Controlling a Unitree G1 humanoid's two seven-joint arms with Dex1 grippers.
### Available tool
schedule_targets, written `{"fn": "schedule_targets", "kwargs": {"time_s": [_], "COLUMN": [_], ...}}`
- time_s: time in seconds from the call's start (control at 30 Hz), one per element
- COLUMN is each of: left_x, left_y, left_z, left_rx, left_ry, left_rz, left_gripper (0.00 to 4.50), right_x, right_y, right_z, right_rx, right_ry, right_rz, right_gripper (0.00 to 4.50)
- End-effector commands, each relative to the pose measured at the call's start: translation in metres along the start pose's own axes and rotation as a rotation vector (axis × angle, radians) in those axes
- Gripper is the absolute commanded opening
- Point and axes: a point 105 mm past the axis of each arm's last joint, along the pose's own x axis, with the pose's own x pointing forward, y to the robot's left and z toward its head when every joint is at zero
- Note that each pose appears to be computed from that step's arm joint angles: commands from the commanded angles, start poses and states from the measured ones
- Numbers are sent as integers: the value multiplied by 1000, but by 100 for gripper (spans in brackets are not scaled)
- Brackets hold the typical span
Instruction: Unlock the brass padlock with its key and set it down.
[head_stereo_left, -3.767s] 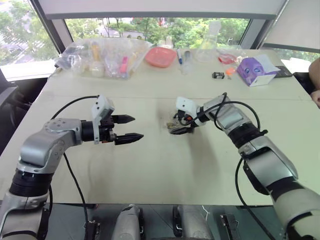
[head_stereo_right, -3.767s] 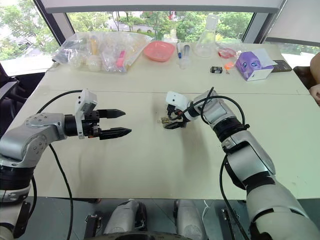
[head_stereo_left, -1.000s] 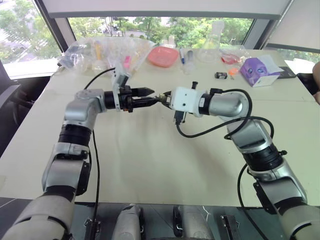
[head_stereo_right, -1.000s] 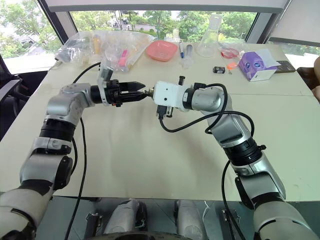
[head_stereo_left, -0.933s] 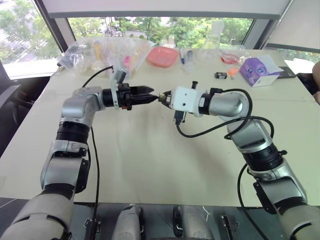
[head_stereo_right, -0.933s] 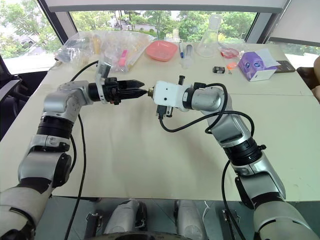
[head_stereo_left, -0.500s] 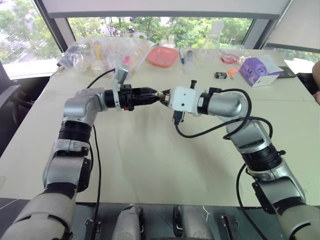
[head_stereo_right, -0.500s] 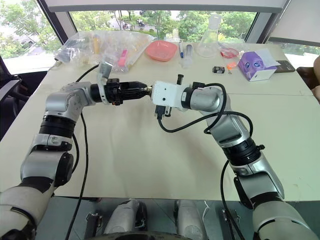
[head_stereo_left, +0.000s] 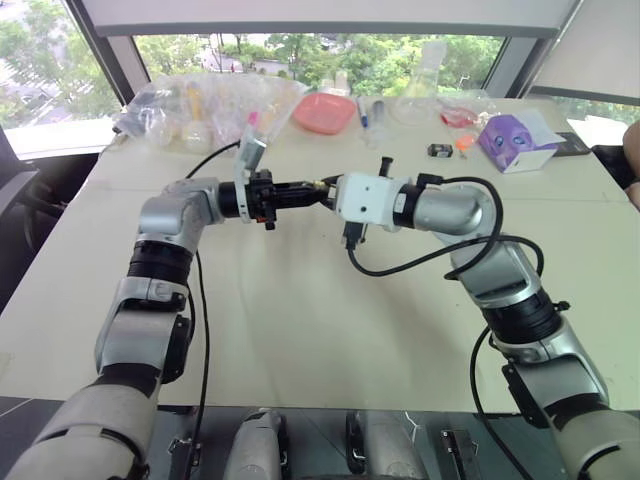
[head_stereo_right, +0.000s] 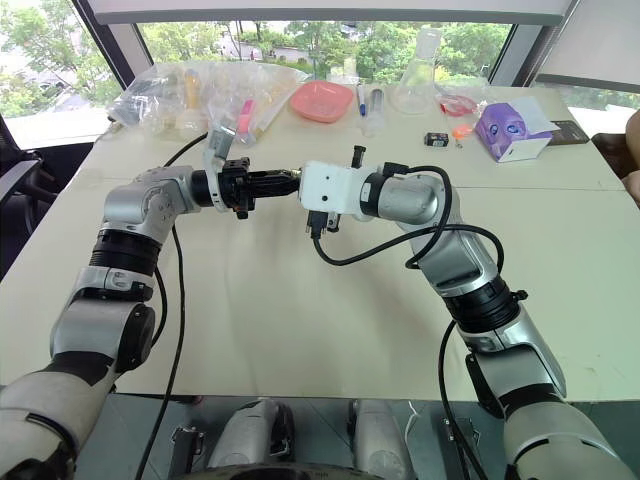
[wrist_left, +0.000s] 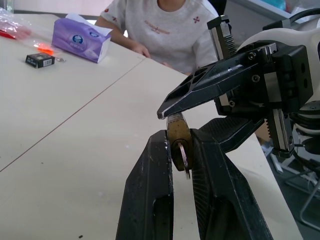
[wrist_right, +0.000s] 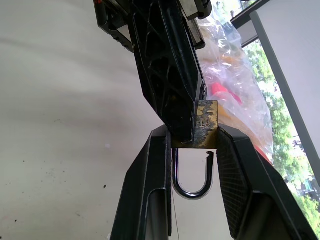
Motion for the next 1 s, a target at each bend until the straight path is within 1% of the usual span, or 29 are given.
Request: {"fn": "schedule_targets", "kwargs": {"time_s": [0.03,0.1,0.17,0.2,0.27,0.3,0.43,0.53,0.67,0.8,1.0], "left_x": [-2,-3,-5,-6,-7,-8,-12,-11,-10,-8,-6], "left_y": [-2,-2,-1,-2,-2,-2,-4,-7,-10,-13,-21], "left_z": [17,18,19,20,21,21,20,20,20,22,25], "left_rx": [59,55,42,36,30,29,16,12,11,8,20], "left_ry": [-34,-47,-67,-78,-89,-92,-102,-104,-99,-103,-102], "left_rz": [1,10,16,19,25,29,34,25,9,-15,-49], "left_gripper": [3,0,0,0,0,0,0,0,0,0,0], "right_x": [-2,-3,-4,-6,-10,-14,-36,-46,-50,-44,-37], "right_y": [-5,-5,-6,-7,-9,-9,-23,-34,-41,-37,-32], "right_z": [19,18,14,11,5,4,20,23,16,6,-2], "right_rx": [-39,-28,-27,-33,-34,-23,309,421,460,459,454], "right_ry": [-61,-59,-42,-23,6,14,-116,-148,-135,-99,-77], "right_rz": [-12,-9,-15,-30,-49,-57,-206,-297,-370,-367,-345], "right_gripper": [66,172,267,326,420,447,447,447,447,447,447]}}
